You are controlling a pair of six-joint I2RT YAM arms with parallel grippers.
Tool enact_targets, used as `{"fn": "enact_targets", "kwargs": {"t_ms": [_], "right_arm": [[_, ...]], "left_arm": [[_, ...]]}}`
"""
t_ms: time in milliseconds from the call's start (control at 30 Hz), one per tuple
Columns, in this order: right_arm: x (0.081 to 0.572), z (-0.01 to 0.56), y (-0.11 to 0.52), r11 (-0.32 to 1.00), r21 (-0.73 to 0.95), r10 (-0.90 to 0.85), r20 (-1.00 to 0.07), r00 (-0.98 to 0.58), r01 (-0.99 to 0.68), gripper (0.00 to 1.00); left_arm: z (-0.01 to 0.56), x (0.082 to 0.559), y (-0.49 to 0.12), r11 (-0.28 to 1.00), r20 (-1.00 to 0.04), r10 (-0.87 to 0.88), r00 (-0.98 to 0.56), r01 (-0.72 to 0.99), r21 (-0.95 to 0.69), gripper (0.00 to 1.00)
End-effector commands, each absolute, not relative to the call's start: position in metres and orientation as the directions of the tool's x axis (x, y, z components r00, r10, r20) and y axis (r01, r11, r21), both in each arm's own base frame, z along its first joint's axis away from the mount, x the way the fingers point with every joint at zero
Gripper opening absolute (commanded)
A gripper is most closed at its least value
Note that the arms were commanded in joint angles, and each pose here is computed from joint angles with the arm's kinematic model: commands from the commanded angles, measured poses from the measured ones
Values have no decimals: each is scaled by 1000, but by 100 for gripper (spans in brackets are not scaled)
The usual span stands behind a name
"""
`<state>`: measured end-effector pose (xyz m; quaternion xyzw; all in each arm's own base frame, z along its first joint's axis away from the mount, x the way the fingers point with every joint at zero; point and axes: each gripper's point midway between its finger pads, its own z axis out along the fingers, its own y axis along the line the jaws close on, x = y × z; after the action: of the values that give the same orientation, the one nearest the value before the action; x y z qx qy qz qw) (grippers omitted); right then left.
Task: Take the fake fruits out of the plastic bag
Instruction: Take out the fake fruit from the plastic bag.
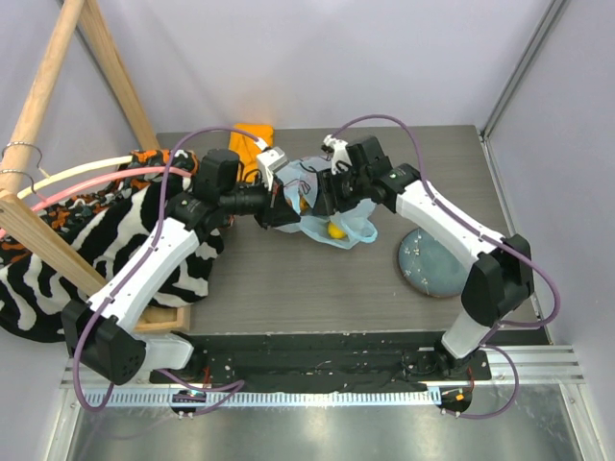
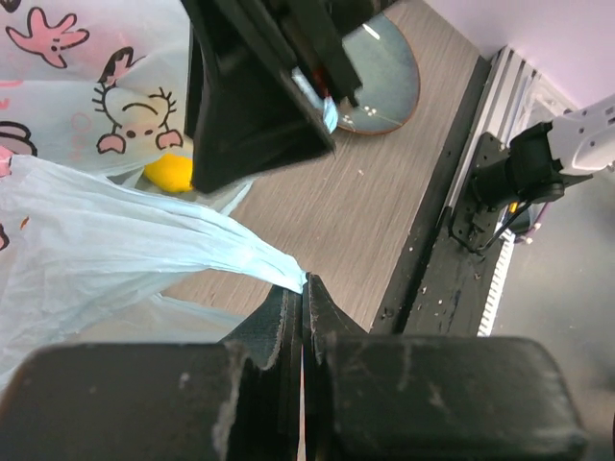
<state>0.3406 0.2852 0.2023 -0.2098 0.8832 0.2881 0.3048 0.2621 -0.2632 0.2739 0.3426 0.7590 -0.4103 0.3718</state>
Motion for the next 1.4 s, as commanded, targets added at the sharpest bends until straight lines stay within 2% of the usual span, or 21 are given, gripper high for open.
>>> {"fn": "enact_targets", "kwargs": {"t_ms": [0, 133, 367, 633, 767, 833, 933, 967, 1033, 1167, 1367], "right_arm": [[323, 194, 308, 652, 405, -264, -671, -693, -641, 46], [331, 156, 316, 698, 422, -265, -599, -756, -579, 41], [386, 110, 298, 837, 298, -229, -573, -787, -460, 37], [443, 131, 248, 904, 200, -167, -646, -745, -377, 38], [468, 154, 234, 919, 106, -189, -725, -662, -379, 41], [475, 163, 241, 911, 114, -187, -743, -642, -397, 44], [471, 148, 268, 872, 224, -162, -706, -689, -434, 50], [465, 143, 279, 862, 255, -155, -690, -707, -437, 57], [461, 127, 294, 860, 336, -90, -641, -762, -384, 63], [467, 109, 300, 878, 404, 29, -577, -817, -255, 65], [498, 109, 304, 898, 385, 75, -611, -788, -213, 70]], "left_arm": [[299, 264, -269, 391, -884, 157, -439, 850, -353, 0], [303, 261, -268, 388, -890, 151, -431, 854, -347, 0], [306, 252, -261, 391, -892, 147, -428, 853, -345, 0], [287, 232, -251, 372, -883, 203, -424, 867, -331, 0], [279, 229, -250, 362, -876, 218, -430, 869, -337, 0], [277, 230, -252, 359, -871, 221, -439, 867, -346, 0], [275, 233, -253, 363, -868, 211, -449, 861, -357, 0], [273, 235, -255, 364, -866, 212, -454, 858, -361, 0], [274, 242, -256, 380, -869, 199, -454, 853, -359, 0], [273, 250, -260, 384, -864, 204, -461, 849, -362, 0], [269, 255, -261, 392, -858, 208, -470, 844, -367, 0]]}}
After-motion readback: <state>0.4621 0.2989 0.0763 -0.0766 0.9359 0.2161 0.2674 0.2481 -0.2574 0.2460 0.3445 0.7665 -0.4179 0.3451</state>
